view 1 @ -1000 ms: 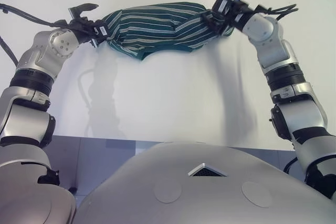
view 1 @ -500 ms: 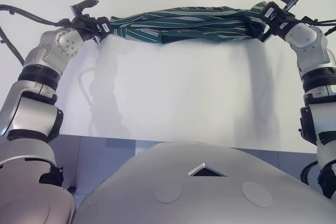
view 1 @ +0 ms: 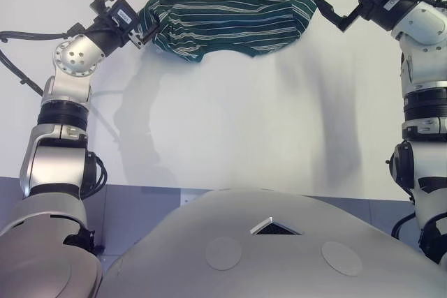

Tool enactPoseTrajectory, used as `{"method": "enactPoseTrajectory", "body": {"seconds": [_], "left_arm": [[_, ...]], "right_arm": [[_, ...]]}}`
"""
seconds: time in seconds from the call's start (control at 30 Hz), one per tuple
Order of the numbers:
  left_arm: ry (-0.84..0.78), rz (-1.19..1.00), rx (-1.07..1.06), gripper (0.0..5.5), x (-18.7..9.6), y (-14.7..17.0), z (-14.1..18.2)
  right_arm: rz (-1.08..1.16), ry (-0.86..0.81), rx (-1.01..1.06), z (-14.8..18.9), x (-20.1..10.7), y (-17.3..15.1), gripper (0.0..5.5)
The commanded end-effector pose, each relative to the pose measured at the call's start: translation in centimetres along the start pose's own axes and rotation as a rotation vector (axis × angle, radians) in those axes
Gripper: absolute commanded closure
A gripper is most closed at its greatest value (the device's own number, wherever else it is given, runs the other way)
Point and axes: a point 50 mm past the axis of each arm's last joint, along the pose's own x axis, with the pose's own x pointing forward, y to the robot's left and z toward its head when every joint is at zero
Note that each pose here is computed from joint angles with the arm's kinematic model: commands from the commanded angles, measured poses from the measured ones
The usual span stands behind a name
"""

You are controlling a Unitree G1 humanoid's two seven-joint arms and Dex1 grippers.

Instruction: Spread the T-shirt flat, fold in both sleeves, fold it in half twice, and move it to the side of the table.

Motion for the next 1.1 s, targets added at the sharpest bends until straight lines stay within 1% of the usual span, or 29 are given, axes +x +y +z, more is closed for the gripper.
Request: {"method": "enactPoseTrajectory", "body": {"seconds": [0.03, 0.17, 0.3, 0.33, 0.43, 0.47, 0.57, 0.67, 0.73, 0.9, 0.97, 1.1], "left_arm": [[-0.047, -0.052, 0.086, 1.18, -1.3, -0.9, 1.3], [-0.003, -0.173, 0.223, 1.18, -3.0, -3.0, 1.6], [-0.031, -0.282, 0.323, 1.18, -3.2, -4.9, 3.3], [-0.034, -0.292, 0.329, 1.18, -3.2, -5.0, 3.5], [0.009, -0.367, 0.344, 1.18, -3.7, -5.1, 2.9], [0.02, -0.39, 0.347, 1.18, -3.9, -5.1, 2.7], [0.068, -0.443, 0.377, 1.18, -4.8, -5.0, 1.7], [0.125, -0.485, 0.428, 1.18, -5.4, -4.8, 0.4], [0.13, -0.495, 0.438, 1.18, -5.3, -4.8, 0.2], [0.198, -0.539, 0.565, 1.18, -4.7, -4.9, -1.4], [0.198, -0.533, 0.572, 1.18, -4.0, -5.4, -1.7], [0.208, -0.547, 0.565, 1.18, -3.4, -6.5, -2.6]], "right_arm": [[0.156, 0.002, -0.015, 0.6, -0.2, 1.1, 0.13], [0.328, 0.017, -0.038, 1.1, -0.2, 2.5, 0.13], [0.443, 0.049, -0.084, 0.9, -0.1, 4.4, 0.13], [0.469, 0.065, -0.099, 0.6, 0.0, 5.0, 0.13], [0.582, 0.18, -0.206, -1.2, -0.7, 6.9, 0.13], [0.592, 0.195, -0.228, -1.5, -0.8, 7.2, 0.13], [0.53, 0.2, -0.305, -1.8, -0.1, 7.2, 0.13], [0.486, 0.192, -0.339, -2.1, 0.6, 7.5, 0.13], [0.486, 0.206, -0.37, -2.5, 0.8, 7.9, 0.13], [0.512, 0.277, -0.485, -3.9, 1.3, 8.7, 0.13], [0.515, 0.299, -0.534, -4.4, 1.7, 8.7, 0.13], [0.512, 0.305, -0.554, -5.0, 2.4, 9.1, 0.13]]}}
